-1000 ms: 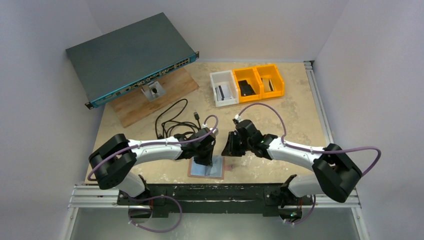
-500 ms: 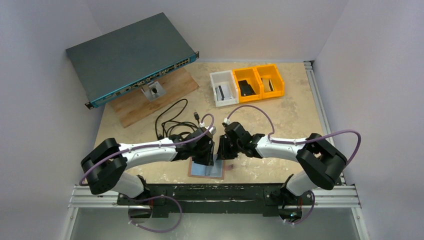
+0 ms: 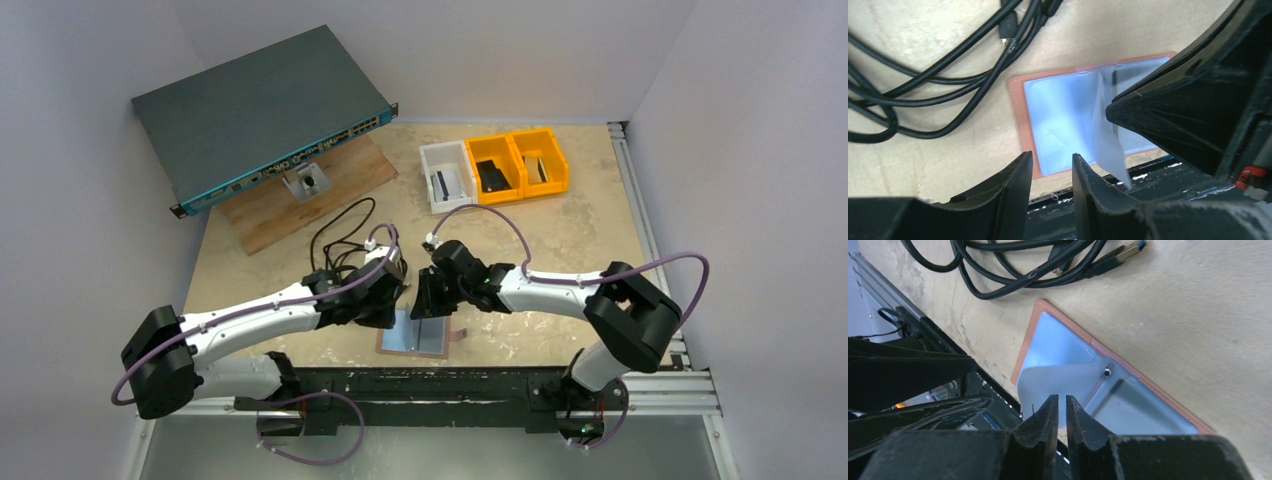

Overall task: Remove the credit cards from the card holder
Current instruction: Remove the credit card from the card holder.

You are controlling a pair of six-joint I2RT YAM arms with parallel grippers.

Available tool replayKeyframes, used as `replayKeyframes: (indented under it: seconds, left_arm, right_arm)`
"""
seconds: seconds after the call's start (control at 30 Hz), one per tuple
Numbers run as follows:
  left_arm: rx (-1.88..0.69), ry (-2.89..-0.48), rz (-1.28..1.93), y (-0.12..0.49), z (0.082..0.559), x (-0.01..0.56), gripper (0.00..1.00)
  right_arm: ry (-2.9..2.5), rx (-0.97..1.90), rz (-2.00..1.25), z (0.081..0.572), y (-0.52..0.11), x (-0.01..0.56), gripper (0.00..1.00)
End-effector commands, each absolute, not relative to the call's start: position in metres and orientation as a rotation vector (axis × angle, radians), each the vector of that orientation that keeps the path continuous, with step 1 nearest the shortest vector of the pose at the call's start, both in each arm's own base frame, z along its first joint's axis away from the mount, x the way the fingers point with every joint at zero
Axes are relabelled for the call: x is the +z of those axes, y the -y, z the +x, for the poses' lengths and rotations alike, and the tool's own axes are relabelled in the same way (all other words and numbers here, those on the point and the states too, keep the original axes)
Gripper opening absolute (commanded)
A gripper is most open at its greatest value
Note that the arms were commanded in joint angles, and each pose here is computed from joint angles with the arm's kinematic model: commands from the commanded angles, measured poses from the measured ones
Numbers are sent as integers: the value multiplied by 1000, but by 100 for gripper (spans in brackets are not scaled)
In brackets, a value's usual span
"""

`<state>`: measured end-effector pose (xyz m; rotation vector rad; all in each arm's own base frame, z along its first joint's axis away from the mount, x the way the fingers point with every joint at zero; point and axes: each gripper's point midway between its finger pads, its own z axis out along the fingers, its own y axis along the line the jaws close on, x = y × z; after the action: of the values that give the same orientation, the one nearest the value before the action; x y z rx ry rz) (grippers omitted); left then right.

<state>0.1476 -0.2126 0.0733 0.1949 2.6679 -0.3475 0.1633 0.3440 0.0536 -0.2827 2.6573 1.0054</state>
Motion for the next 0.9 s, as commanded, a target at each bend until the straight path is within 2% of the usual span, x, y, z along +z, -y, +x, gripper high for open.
replayKeyframes:
  seconds: [0.0, 0.27, 0.47, 0.57, 0.67, 0.87]
  left_arm:
    - [-325, -2634, 140, 202, 151, 88, 35]
    - [-429, -2649, 168, 217, 146, 89, 34]
    - [-495, -2674, 188, 234, 144, 82, 34]
    - [-525, -2683, 243, 247, 144, 76, 34]
    - [-528, -2669, 323, 261, 145, 76, 39]
    - [-414, -2626, 521, 291, 143, 77, 43]
  right_arm:
    - [-2635, 1076, -386, 160, -366, 60, 12]
    - [-2682, 1064, -426, 157, -376, 43, 13]
    - [-2641, 1053, -380, 162, -372, 54, 17]
    - [-2654, 934, -276, 170, -347, 54, 18]
    - [-2637, 881, -150, 177, -320, 59, 20]
    - [-2575, 825, 128, 197, -257, 65, 21]
